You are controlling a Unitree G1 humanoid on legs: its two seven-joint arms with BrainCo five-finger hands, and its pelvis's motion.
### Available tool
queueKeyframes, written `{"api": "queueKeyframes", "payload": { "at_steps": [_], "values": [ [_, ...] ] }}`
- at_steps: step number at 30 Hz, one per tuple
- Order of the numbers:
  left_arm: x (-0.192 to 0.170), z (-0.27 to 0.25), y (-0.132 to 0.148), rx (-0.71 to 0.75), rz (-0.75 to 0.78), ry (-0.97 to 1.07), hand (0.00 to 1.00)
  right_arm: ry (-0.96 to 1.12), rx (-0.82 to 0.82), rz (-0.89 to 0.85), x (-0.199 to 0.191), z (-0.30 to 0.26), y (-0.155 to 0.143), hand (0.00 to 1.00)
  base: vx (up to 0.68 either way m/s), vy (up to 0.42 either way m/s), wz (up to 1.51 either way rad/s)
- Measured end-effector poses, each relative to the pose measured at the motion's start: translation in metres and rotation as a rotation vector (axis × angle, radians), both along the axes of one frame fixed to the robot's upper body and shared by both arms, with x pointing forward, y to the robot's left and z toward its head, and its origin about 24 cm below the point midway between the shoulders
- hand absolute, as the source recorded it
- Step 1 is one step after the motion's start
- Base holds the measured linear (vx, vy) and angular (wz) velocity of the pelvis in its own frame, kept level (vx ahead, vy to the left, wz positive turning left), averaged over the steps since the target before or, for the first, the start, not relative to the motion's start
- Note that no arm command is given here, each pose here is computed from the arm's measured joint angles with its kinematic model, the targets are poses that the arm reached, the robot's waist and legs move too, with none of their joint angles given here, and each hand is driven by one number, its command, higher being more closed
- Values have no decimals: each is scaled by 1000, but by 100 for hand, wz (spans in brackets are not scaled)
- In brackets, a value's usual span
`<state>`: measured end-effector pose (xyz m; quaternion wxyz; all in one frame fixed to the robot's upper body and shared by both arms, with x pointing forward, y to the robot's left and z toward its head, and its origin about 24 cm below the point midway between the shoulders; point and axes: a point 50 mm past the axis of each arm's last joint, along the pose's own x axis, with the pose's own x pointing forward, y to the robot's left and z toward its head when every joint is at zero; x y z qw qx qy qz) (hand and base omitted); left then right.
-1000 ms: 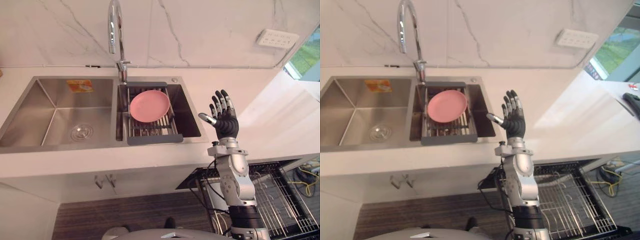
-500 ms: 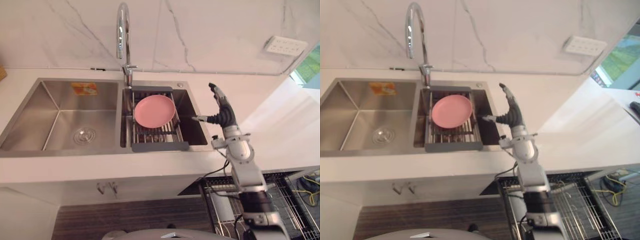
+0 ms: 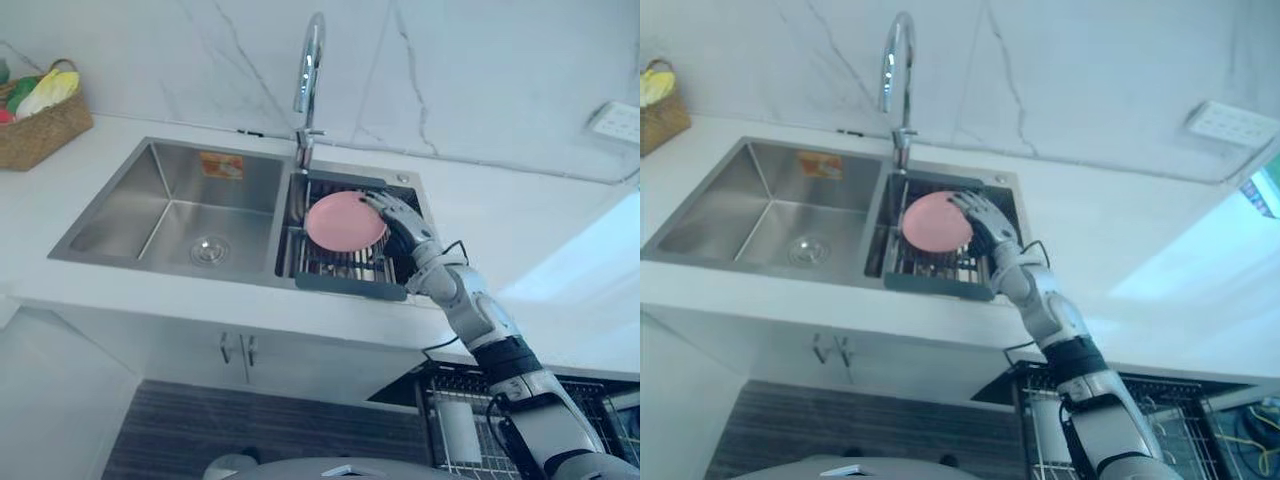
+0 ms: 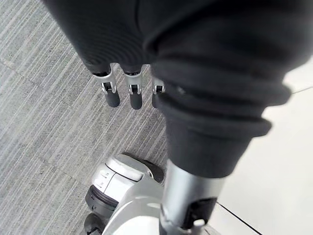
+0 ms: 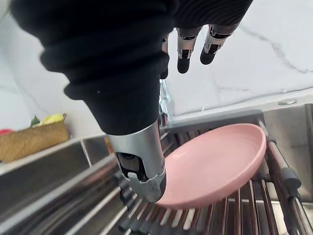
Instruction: Walk over to the sink, pick up the cup, carry it to the dishwasher, place the cup inside the dishwasher, then close the dishwasher door
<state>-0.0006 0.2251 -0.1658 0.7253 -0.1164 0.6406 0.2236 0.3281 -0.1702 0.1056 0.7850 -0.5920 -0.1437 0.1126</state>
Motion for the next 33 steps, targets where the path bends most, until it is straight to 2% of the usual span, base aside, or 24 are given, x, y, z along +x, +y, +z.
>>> {"api": "queueKeyframes", "payload": {
  "at_steps": [7,15,21,33],
  "values": [
    [4,0,-2,-17,-42,-11,0,76,-186,-47,12,-23,-6,0,5,-3,15],
    [12,1,-2,-24,-62,-42,0,99,-326,-101,19,-37,-12,0,-17,3,15],
    [15,2,-3,-27,-87,-50,0,92,-400,-102,24,-39,-13,0,-22,8,3],
    [19,2,-2,-38,-114,-66,0,90,-511,-240,28,-50,-39,0,12,1,12]
  ]
}}
